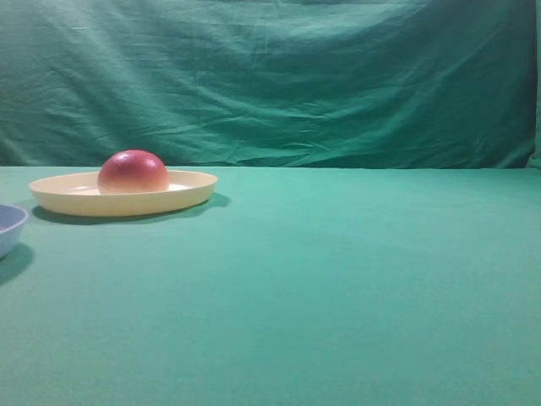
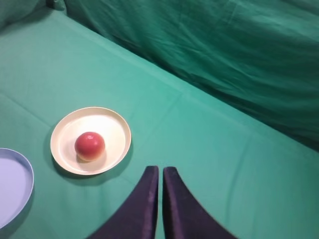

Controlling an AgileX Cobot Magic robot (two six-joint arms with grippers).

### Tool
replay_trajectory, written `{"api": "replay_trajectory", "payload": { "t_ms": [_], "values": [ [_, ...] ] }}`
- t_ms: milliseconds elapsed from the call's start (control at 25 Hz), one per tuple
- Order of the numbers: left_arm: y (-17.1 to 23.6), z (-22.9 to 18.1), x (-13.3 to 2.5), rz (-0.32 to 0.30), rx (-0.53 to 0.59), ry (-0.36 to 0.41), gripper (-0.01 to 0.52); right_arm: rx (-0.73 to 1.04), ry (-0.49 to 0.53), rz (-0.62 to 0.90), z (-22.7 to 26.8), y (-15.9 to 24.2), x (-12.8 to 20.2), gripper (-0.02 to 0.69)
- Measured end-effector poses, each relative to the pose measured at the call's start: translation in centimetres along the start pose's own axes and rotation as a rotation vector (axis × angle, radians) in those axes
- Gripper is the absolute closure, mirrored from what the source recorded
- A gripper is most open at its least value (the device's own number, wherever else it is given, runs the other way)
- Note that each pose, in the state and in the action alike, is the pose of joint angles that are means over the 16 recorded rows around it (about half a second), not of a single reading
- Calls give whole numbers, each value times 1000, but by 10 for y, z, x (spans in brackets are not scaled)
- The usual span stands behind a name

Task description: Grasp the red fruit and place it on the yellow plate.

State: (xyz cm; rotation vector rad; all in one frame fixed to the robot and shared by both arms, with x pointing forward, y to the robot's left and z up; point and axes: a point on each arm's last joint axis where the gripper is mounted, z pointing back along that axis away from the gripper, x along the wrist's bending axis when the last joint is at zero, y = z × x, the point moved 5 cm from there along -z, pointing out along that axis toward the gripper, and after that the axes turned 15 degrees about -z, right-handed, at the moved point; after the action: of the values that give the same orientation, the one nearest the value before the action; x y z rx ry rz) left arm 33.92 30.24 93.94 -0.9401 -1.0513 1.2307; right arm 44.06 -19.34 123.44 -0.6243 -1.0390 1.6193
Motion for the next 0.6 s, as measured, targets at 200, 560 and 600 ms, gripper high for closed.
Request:
{"api": "replay_trajectory", "payload": {
  "t_ms": [200, 560, 600],
  "values": [
    [0, 0, 0, 0, 0, 0, 514, -63, 84, -67, 15, 31, -35, 665],
    [0, 0, 0, 0, 0, 0, 514, -210, 267, -173, 49, 95, -81, 665],
    [0, 0, 0, 0, 0, 0, 514, -227, 285, -178, 52, 104, -84, 665]
  ]
}}
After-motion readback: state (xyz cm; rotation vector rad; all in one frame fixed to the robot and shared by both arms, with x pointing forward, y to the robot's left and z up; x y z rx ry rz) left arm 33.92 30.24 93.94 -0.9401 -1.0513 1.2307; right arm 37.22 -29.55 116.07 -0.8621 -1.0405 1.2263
